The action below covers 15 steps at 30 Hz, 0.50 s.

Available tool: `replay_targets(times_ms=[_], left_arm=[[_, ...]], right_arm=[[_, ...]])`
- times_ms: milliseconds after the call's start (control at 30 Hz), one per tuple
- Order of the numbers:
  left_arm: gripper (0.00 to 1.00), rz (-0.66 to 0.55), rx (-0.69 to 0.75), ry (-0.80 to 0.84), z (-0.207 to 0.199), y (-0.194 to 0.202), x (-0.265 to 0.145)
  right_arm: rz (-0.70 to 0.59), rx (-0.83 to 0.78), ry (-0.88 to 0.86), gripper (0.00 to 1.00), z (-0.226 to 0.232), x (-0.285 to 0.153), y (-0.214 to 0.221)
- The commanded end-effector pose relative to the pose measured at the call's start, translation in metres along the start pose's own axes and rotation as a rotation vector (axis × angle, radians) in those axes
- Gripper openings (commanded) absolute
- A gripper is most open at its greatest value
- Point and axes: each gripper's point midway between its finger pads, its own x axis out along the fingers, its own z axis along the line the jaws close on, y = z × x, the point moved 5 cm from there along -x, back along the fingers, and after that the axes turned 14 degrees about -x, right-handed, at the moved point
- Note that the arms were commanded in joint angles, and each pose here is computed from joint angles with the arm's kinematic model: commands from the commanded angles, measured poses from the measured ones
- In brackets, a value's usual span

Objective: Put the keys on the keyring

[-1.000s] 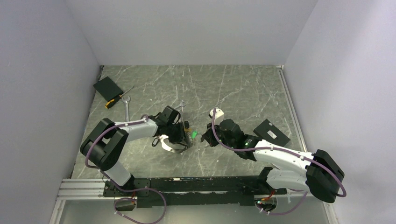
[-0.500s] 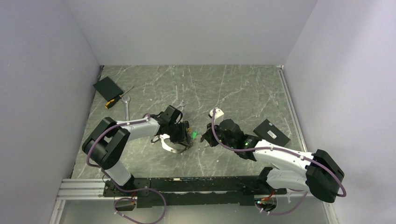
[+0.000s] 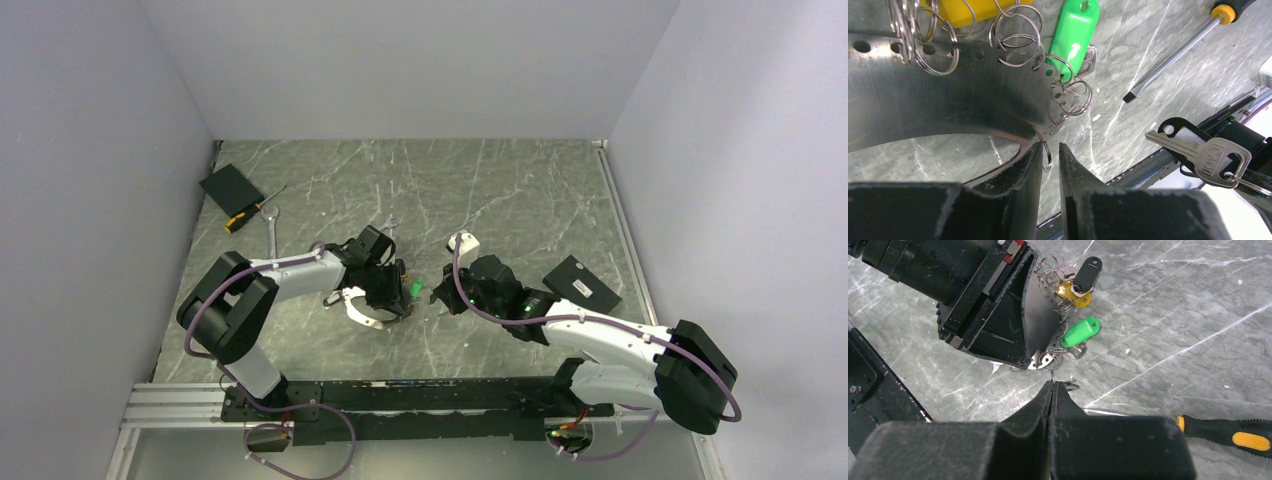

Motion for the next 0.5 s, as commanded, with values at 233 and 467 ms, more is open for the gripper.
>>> replay_targets(times_ms=[233, 467], left_arm=[[0.05, 0.005, 0.05, 0.0, -0.0119, -0.0007, 0.0011], [0.0, 0.01, 0.052, -0.004, -0.014, 0.0005, 0.0005]], right_arm=[[-0.046, -0.008, 0.012, 0.0, -0.0008, -0.0031, -0.0099], [-0.04, -0.017, 0.015, 0.0, -0.0018, -0.003, -0.0073]])
